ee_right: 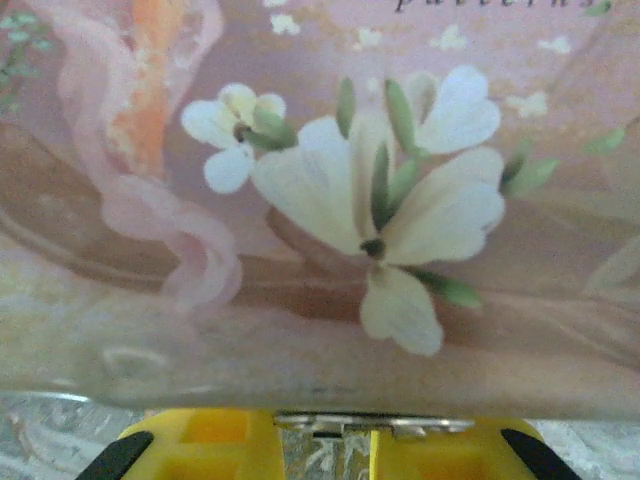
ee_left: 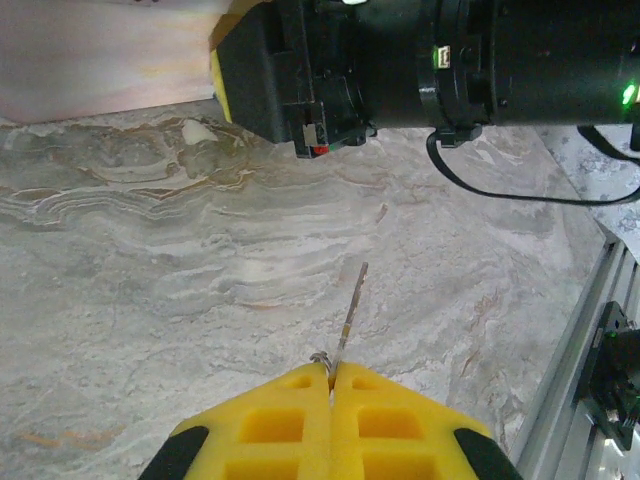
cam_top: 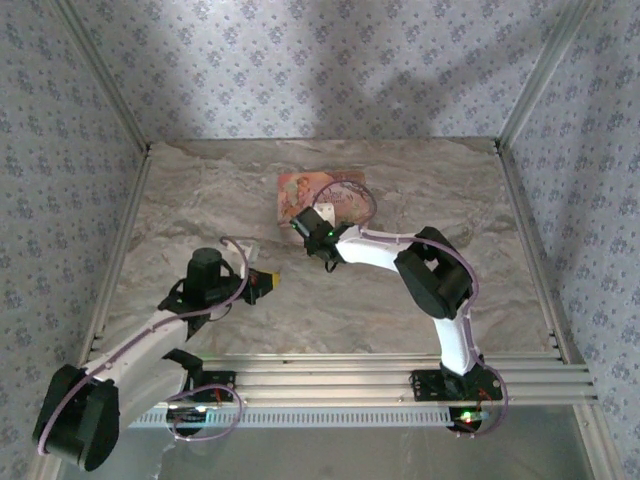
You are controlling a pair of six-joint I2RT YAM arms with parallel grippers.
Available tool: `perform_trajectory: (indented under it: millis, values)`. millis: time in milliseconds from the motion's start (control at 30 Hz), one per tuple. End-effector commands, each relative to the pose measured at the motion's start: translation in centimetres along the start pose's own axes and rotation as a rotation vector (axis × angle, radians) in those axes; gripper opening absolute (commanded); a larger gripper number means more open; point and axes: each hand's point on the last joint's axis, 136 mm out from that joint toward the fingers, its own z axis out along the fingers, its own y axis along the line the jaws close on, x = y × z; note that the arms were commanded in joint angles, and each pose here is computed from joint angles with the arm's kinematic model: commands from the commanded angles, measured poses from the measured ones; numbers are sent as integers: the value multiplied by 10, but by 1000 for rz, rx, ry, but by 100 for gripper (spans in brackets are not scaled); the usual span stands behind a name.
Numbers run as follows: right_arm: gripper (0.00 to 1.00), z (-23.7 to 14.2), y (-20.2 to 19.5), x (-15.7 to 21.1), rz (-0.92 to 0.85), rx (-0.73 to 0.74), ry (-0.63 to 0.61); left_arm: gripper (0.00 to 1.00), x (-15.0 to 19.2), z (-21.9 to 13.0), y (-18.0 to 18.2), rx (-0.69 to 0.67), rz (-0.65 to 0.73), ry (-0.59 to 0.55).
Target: Unlock a padlock with a key
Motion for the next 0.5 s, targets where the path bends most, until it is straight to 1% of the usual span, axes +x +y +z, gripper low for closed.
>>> perform_trajectory:
  millis: [0,67,300,467]
  values:
    - [2,-25,7,-10,-36,-73,14,0,-2,5,-6,43,55,-20]
    - [0,-31,9,-7,-46,-102,27,0,0,10,-9,66,53,-7]
    - [0,-55,18,-1,-53,-248,89,0,5,25,-16,113,89,21]
    - [0,-71,24,2,-6,-391,170,0,-1,34,-16,137,100,-14]
